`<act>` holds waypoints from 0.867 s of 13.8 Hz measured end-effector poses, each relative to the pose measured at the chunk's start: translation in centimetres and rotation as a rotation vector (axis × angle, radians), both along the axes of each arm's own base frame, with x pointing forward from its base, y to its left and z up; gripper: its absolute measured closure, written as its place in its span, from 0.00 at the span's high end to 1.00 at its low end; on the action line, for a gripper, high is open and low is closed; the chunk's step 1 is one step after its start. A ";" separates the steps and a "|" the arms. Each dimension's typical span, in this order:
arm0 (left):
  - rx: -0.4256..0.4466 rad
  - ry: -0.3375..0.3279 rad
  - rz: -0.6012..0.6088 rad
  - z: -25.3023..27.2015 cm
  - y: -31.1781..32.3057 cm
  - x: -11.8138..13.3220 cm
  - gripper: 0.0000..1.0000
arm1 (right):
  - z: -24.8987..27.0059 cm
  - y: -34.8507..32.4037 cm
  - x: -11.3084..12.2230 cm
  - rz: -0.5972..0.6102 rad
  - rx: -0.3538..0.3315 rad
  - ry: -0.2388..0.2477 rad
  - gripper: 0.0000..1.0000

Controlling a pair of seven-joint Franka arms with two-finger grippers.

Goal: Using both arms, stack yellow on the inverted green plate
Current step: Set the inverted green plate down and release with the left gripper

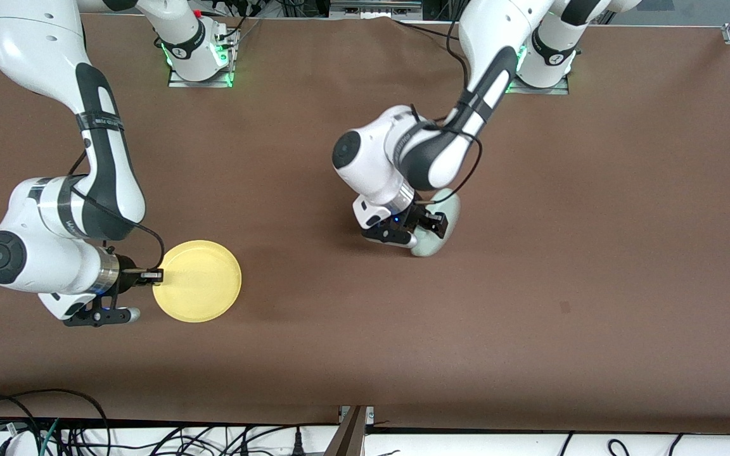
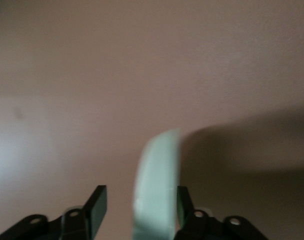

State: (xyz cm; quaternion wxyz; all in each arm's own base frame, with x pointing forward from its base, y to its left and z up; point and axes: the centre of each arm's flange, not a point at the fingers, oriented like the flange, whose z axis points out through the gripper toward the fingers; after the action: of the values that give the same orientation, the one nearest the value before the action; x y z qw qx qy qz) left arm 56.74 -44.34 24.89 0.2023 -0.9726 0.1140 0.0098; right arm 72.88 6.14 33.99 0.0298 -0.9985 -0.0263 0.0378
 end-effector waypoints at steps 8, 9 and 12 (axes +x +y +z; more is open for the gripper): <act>-0.381 0.030 0.264 4.1 2.9 6.3 1.00 | -0.3 0.3 0.0 -0.018 0.043 0.008 0.03; -0.388 0.018 0.274 4.6 3.5 6.8 1.00 | -0.3 0.5 0.0 -0.016 0.046 0.008 0.03; -0.370 0.007 0.367 9.4 10.0 9.7 1.00 | -0.3 1.0 -0.1 -0.012 0.053 0.009 0.03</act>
State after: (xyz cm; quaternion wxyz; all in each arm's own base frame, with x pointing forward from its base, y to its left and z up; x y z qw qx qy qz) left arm 66.42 -34.29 34.27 0.0153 -0.9974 -0.0637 0.0287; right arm 72.81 7.18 33.64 0.0567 -0.9973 -0.0213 0.0414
